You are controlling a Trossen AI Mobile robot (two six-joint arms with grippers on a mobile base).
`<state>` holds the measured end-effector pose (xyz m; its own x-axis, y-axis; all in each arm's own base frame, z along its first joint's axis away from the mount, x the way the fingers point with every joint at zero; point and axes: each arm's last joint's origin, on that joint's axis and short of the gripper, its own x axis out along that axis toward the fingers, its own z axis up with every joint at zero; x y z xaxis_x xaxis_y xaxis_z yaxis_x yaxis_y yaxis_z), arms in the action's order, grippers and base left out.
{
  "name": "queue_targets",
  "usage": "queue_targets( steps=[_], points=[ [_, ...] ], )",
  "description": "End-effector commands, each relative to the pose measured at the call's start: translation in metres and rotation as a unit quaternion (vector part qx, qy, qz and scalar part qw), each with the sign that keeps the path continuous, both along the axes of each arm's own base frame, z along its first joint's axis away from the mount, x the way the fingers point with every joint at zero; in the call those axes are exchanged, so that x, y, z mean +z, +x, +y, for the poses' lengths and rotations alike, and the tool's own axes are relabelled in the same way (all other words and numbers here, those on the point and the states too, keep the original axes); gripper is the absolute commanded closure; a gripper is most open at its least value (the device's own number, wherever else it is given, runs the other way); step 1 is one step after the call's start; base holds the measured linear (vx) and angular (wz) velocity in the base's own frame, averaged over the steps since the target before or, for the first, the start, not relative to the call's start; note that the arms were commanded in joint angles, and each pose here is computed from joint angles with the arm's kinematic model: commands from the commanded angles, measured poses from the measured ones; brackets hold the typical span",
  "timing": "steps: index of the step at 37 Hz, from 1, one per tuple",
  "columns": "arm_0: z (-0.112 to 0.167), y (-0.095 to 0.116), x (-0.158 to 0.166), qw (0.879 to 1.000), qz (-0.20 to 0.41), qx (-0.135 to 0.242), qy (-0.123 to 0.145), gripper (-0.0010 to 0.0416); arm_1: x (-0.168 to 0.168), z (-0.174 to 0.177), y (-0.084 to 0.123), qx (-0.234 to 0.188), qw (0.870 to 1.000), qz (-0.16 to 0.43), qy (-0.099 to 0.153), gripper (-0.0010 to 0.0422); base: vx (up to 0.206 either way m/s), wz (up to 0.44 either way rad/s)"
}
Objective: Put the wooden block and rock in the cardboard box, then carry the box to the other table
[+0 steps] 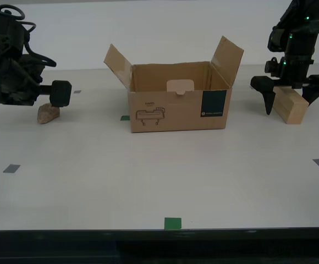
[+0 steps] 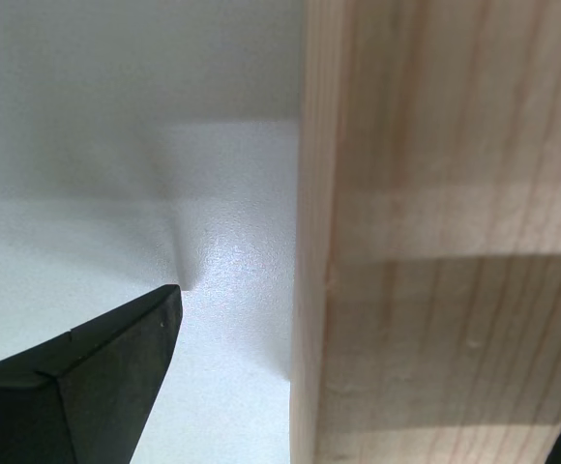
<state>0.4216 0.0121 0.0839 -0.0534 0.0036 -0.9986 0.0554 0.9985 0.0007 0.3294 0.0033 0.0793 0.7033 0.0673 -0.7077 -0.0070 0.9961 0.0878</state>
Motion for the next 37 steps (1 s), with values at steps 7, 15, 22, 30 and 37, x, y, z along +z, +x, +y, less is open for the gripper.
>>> queue_targets(
  steps=[7, 15, 22, 30, 37],
  points=[
    [0.001, 0.000, 0.000, 1.000, 0.000, -0.001, -0.001, 0.0012, -0.009, 0.000, 0.014, 0.000, 1.000, 0.031, -0.002, 0.0016, 0.000, 0.000],
    [0.001, -0.001, 0.000, 1.000, 0.005, 0.000, -0.002, 0.0012, -0.024, 0.000, 0.024, -0.001, 0.998, 0.062, -0.001, 0.0016, 0.000, 0.000],
    [0.001, 0.000, 0.000, 1.000, 0.002, 0.000, -0.001, 0.0012, -0.012, 0.000, 0.025, 0.003, 0.999, 0.048, 0.003, 0.0016, 0.000, 0.000],
    [0.001, 0.000, 0.000, 1.000, 0.001, 0.000, -0.001, 0.0012, -0.013, 0.000, 0.019, 0.002, 0.997, 0.082, 0.003, 0.0016, 0.000, 0.000],
    [0.002, 0.000, 0.000, 1.000, 0.001, 0.001, -0.001, 0.0012, -0.014, 0.000, 0.017, 0.002, 0.996, 0.091, 0.003, 0.0016, 0.000, 0.000]
  ],
)
